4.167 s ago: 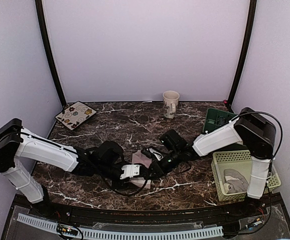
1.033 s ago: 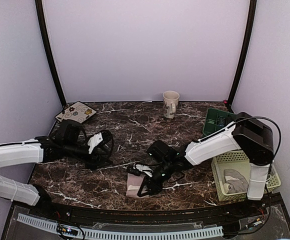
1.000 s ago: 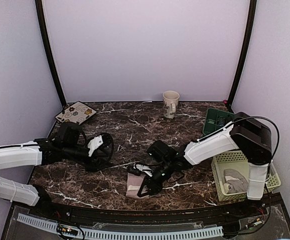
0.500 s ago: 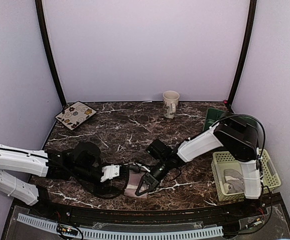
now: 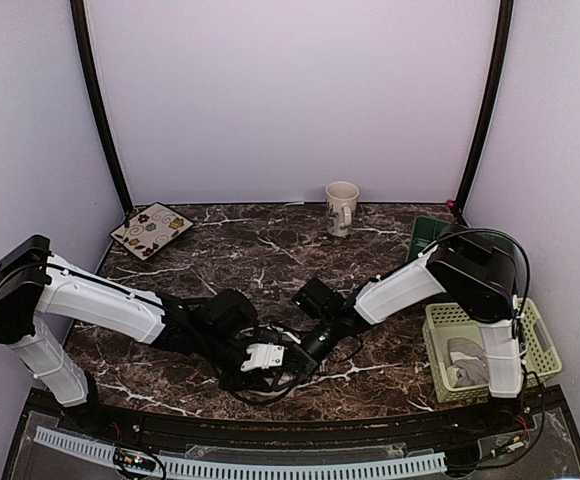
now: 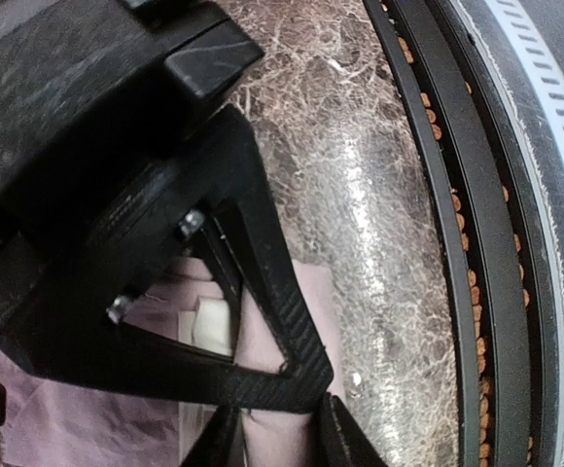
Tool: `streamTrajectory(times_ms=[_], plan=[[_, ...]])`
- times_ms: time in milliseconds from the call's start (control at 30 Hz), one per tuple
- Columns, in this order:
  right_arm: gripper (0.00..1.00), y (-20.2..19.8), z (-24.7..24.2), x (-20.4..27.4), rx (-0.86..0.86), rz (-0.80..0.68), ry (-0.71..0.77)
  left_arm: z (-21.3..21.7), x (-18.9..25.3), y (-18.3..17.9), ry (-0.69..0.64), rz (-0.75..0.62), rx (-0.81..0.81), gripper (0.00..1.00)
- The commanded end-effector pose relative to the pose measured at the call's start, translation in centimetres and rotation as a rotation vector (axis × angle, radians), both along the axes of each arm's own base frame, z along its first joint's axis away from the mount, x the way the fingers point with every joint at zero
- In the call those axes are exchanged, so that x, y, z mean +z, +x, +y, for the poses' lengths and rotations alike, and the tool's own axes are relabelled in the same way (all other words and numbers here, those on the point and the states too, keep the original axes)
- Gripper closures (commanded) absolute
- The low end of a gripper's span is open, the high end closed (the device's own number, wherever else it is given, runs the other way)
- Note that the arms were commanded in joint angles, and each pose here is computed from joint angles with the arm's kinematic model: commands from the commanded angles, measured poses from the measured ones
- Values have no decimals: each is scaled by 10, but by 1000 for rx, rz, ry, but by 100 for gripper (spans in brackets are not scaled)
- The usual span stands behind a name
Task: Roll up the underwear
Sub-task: Roll the underwear at the center of the board.
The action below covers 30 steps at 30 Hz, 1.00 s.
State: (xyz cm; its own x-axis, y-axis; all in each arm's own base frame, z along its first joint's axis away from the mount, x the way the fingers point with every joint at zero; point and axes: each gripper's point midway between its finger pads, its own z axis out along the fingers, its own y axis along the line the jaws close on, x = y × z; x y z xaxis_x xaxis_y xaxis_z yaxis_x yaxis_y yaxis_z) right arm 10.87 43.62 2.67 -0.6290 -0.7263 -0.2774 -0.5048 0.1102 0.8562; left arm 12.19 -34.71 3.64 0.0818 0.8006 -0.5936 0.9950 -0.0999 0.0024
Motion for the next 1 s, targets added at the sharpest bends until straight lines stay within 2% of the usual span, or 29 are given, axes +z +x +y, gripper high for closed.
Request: streamTrajectory(times_ms=[0, 133, 233, 467, 600, 767, 967], plan=[[91, 13, -15, -28, -65, -82, -102, 15, -14, -15, 99, 75, -34, 78], [80, 26, -17, -16, -85, -196, -88, 21, -21, -19, 148, 143, -34, 95], [74, 44, -23, 2, -142, -346, -50, 22, -17, -18, 136, 224, -24, 100], [67, 64, -57, 32, -281, -634, -19, 16, -2, 8, 81, 440, 56, 100], [65, 59, -79, 54, -347, -794, 32, 16, -11, 14, 126, 573, 82, 100], [64, 36, -78, 66, -305, -976, 67, 15, -27, 16, 175, 747, 125, 100], [64, 21, -46, 72, -151, -1193, 110, 14, -38, 24, 188, 846, 152, 99]])
